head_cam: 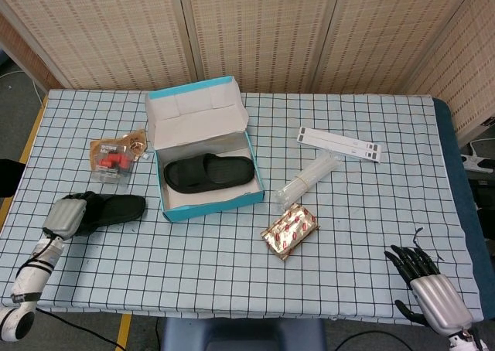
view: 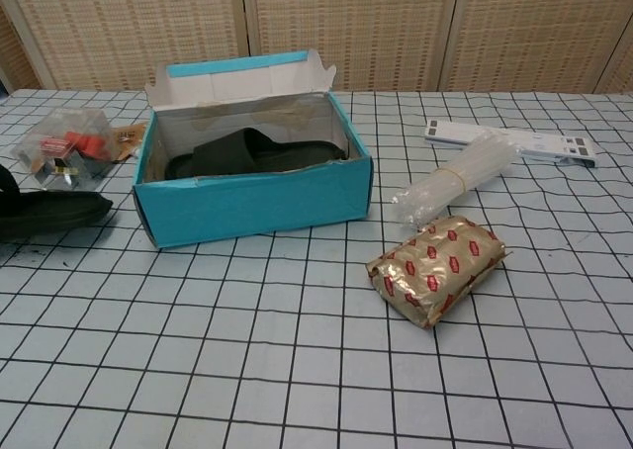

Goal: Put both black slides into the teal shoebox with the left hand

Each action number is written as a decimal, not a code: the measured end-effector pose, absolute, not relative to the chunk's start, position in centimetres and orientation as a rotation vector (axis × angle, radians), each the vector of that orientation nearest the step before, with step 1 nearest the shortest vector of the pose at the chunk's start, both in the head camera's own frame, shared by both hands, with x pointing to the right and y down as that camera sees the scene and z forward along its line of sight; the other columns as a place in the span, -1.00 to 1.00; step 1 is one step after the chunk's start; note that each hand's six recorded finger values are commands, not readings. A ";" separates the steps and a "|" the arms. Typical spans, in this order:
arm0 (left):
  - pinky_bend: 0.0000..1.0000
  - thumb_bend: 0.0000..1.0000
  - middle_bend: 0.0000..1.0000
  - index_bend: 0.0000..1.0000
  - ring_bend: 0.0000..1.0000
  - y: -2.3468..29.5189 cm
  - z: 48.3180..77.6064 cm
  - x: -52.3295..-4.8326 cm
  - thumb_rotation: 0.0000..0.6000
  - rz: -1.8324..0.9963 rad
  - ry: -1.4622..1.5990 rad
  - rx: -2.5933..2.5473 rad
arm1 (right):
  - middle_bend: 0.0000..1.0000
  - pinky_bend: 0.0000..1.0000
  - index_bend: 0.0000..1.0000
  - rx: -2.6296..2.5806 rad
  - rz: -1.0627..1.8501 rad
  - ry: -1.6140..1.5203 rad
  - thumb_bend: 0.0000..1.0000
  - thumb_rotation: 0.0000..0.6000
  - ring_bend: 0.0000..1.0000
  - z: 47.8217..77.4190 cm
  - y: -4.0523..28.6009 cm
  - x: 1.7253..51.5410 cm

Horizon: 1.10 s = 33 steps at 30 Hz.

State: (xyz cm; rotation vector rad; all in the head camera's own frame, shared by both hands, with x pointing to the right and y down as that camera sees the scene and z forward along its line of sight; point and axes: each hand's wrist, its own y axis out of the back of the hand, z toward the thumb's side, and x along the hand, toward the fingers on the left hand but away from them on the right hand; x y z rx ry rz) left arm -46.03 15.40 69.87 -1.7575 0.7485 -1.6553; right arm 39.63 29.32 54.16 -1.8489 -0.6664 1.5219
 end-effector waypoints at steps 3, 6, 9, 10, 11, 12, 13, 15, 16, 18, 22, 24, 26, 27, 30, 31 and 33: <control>0.20 0.91 0.29 0.12 0.18 15.0 68.3 -46.0 1.00 -1.620 0.792 -1.759 | -1.00 -1.00 -1.00 -1.851 1.521 -0.665 -0.59 1.00 -1.00 54.2 29.3 39.6; 0.21 0.94 0.31 0.13 0.19 14.6 66.7 -45.8 1.00 -1.589 0.833 -1.763 | -1.00 -1.00 -1.00 -1.852 1.521 -0.663 -0.59 1.00 -1.00 54.2 29.4 39.6; 0.23 0.95 0.32 0.13 0.20 14.3 65.0 -45.2 1.00 -1.558 0.894 -1.784 | -1.00 -1.00 -1.00 -1.854 1.522 -0.661 -0.59 1.00 -1.00 54.3 29.4 39.5; 0.23 0.95 0.32 0.13 0.21 14.2 64.5 -44.9 1.00 -1.548 0.915 -1.794 | -1.00 -1.00 -1.00 -1.855 1.522 -0.659 -0.59 1.00 -1.00 54.3 29.4 39.5; 0.24 0.95 0.32 0.13 0.21 14.0 63.7 -44.5 1.00 -1.535 0.944 -1.811 | -1.00 -1.00 -1.00 -1.856 1.522 -0.657 -0.59 1.00 -1.00 54.3 29.4 39.5; 0.24 0.96 0.32 0.14 0.21 13.9 63.1 -44.2 1.00 -1.524 0.965 -1.824 | -1.00 -1.00 -1.00 -1.860 1.522 -0.654 -0.59 1.00 -1.00 54.4 29.5 39.5; 0.25 0.97 0.32 0.14 0.22 13.8 62.5 -43.9 1.00 -1.514 0.985 -1.838 | -1.00 -1.00 -1.00 -1.861 1.522 -0.652 -0.59 1.00 -1.00 54.4 29.5 39.4; 0.25 0.98 0.33 0.14 0.23 13.4 60.9 -43.0 1.00 -1.485 1.030 -1.871 | -1.00 -1.00 -1.00 -1.862 1.523 -0.650 -0.59 1.00 -1.00 54.4 29.5 39.4; 0.26 0.99 0.34 0.14 0.23 13.2 60.2 -42.6 1.00 -1.471 1.049 -1.885 | -1.00 -1.00 -1.00 -1.862 1.524 -0.651 -0.59 1.00 -1.00 54.4 29.5 39.5; 0.26 0.99 0.34 0.14 0.23 12.6 58.7 -41.7 1.00 -1.433 1.095 -1.921 | -1.00 -1.00 -1.00 -1.862 1.529 -0.650 -0.59 1.00 -1.00 54.5 29.4 39.5; 0.27 1.00 0.34 0.14 0.24 11.5 57.0 -39.5 1.00 -1.352 1.184 -2.039 | -1.00 -1.00 -1.00 -1.867 1.529 -0.636 -0.59 1.00 -1.00 54.8 29.5 39.4; 0.27 1.00 0.34 0.14 0.24 10.8 56.7 -38.0 1.00 -1.314 1.208 -2.135 | -1.00 -1.00 -1.00 -1.868 1.533 -0.634 -0.59 1.00 -1.00 54.8 29.5 39.4; 0.27 1.00 0.35 0.14 0.24 10.1 56.7 -36.1 1.00 -1.284 1.192 -2.231 | -1.00 -1.00 -1.00 -1.867 1.538 -0.634 -0.59 1.00 -1.00 54.9 29.5 39.4; 0.27 1.00 0.35 0.14 0.24 9.8 56.8 -35.2 1.00 -1.271 1.176 -2.270 | -1.00 -1.00 -1.00 -1.867 1.543 -0.632 -0.59 1.00 -1.00 55.0 29.4 39.5; 0.27 1.00 0.35 0.14 0.24 8.6 56.7 -32.2 1.00 -1.220 1.122 -2.379 | -1.00 -1.00 -1.00 -1.867 1.546 -0.630 -0.59 1.00 -1.00 55.1 29.4 39.5; 0.27 1.00 0.35 0.14 0.24 8.4 56.7 -31.6 1.00 -1.209 1.111 -2.398 | -1.00 -1.00 -1.00 -1.867 1.548 -0.629 -0.59 1.00 -1.00 55.2 29.4 39.5; 0.27 1.00 0.35 0.14 0.24 7.9 57.0 -30.2 1.00 -1.194 1.076 -2.430 | -1.00 -1.00 -1.00 -1.867 1.560 -0.625 -0.59 1.00 -1.00 55.4 29.4 39.7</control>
